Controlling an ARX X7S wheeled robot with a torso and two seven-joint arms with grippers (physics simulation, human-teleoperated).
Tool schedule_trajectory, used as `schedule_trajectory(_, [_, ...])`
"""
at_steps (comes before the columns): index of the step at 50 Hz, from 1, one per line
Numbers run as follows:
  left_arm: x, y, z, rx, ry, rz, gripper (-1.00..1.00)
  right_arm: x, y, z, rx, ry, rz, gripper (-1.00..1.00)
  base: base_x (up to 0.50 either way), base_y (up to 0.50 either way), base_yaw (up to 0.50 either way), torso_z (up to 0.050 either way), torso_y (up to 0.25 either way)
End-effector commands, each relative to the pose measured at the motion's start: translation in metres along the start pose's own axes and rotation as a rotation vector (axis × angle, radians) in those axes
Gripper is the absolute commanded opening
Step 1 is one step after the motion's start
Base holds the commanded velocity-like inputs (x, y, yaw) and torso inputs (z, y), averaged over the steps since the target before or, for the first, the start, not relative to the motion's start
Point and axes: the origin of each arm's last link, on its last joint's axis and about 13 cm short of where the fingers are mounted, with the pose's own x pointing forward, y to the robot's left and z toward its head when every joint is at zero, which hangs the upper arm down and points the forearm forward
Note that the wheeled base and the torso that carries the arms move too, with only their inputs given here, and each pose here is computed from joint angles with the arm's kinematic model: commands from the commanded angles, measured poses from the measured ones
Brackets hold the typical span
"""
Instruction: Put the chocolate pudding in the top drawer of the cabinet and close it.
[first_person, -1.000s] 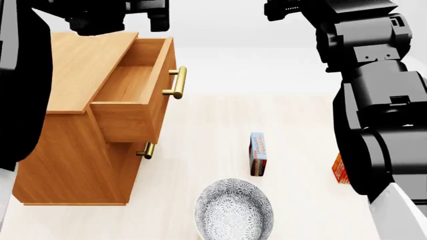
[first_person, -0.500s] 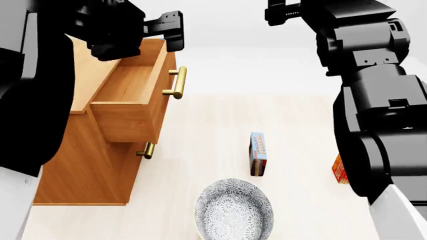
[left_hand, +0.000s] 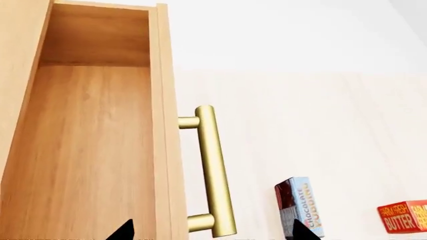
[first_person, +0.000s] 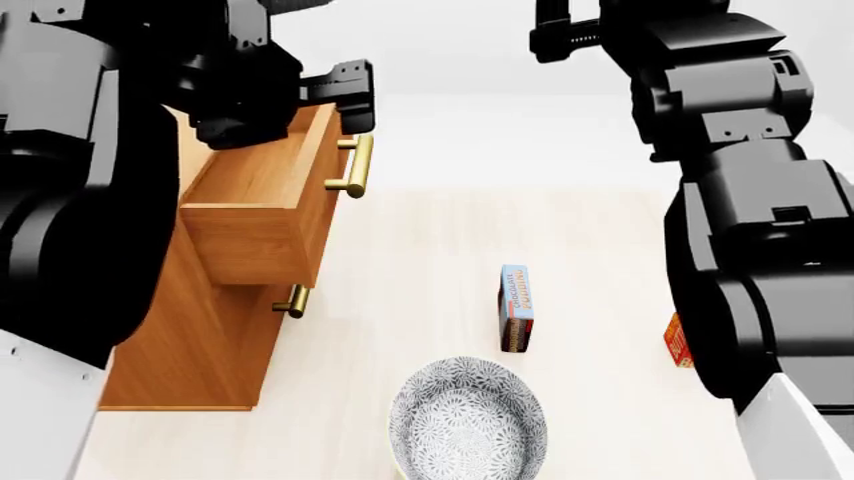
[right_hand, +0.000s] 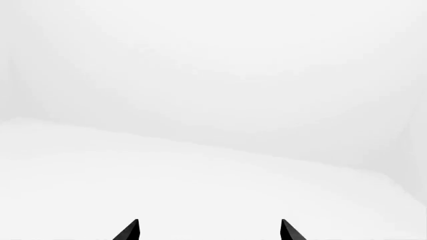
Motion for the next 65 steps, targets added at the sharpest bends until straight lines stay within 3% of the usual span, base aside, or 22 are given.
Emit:
schedule_trajectory(1, [0.01, 0.001, -0.006, -0.004, 0.018, 0.006, 1.0, 0.0, 0.0, -0.004, 0.0, 0.007, -0.002, 1.0, 0.0, 0.0, 0.0, 0.0, 0.0])
schedule_trajectory(65, [0.045, 0.005, -0.035, -0.042, 0.112, -0.029, 1.0, 0.001, -0.001, -0.01, -0.005, 0.021, -0.005, 1.0, 0.0, 0.0, 0.0, 0.0, 0.0])
